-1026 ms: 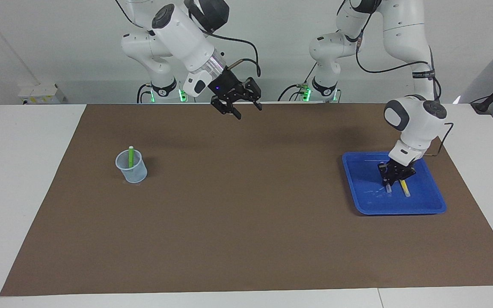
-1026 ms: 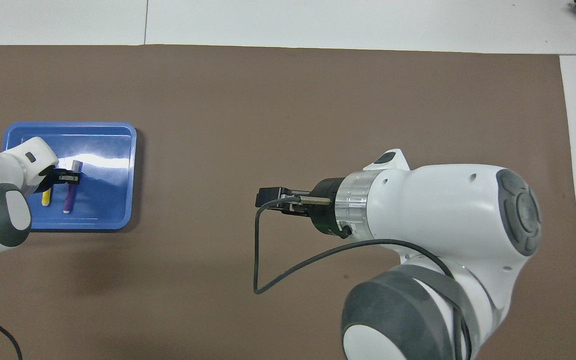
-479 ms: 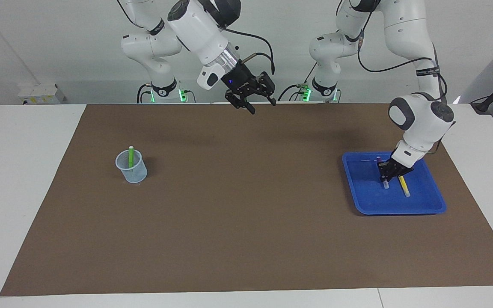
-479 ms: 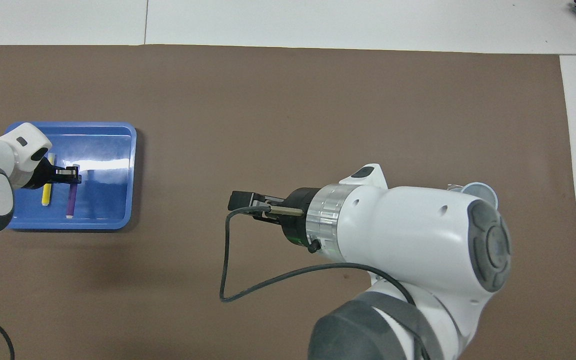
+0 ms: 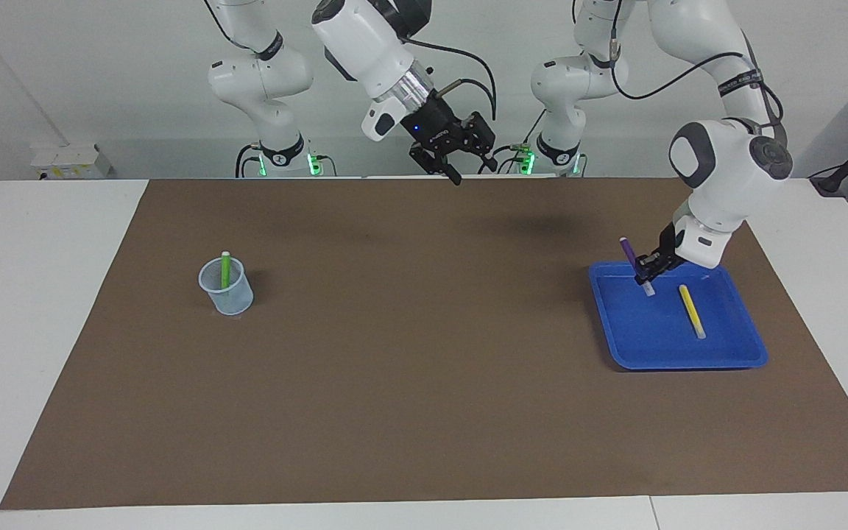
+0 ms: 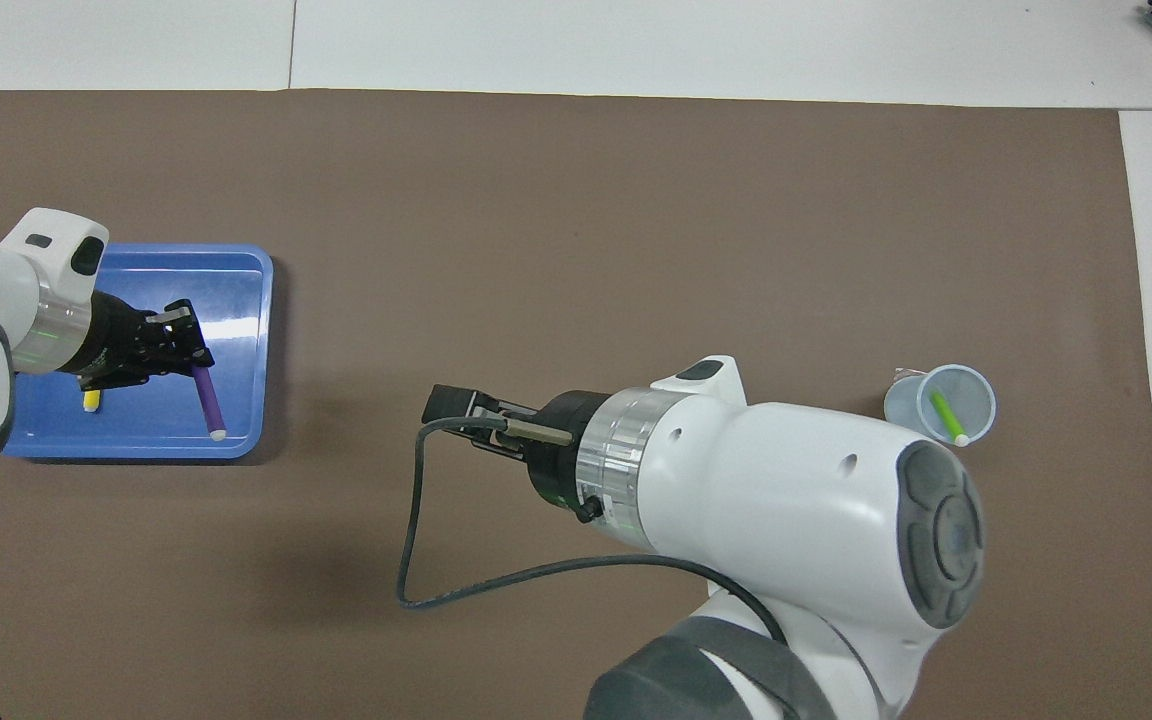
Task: Transfer and insert pens with both arms
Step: 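Pass the purple pen from the left gripper to the right gripper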
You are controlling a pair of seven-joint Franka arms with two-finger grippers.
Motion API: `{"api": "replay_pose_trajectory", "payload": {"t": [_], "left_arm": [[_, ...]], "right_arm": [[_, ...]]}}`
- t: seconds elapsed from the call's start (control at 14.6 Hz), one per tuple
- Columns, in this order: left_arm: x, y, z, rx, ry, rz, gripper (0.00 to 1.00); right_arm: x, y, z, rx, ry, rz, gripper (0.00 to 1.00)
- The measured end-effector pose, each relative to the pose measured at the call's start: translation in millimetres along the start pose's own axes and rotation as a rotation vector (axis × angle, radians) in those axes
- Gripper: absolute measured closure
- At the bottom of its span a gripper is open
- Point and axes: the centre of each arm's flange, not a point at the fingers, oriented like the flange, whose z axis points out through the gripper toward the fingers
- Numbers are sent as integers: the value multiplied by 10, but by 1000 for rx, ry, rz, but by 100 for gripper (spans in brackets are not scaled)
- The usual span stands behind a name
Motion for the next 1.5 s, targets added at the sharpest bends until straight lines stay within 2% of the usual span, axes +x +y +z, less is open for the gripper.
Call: {"api": "replay_pose_trajectory", "payload": {"t": [0.14,0.27,0.41,0.55,0.96,1.23,1.3,1.44,1.5], "left_arm": [[-204,172,-130,-66,-39,-196,83],[-378,321,-256,-128,-83,-391,83],[-518,422,-375,-179,-132,-551,83],[-644,491,-435,-198,-183,-648,83],[-906,519,-260,-220,-352,-750,83],[-1097,531,-157,-213,-403,-784,83],[-1136,547,-155,-211,-411,-798,83],[-1210,595,-149,-202,-421,-817,83],[-1239,620,-143,-197,-425,-824,83]], "right_arm": [[-99,-106,37,45,31,50,20],[-221,-176,148,71,37,69,10],[-271,-165,279,63,22,60,10],[-257,-130,372,54,14,31,8],[-247,-117,478,58,16,10,10],[-238,-114,492,38,32,-29,10],[-233,-104,517,22,41,-53,17],[-214,-68,597,-6,47,-81,20],[-201,-47,639,-15,46,-85,28]]}}
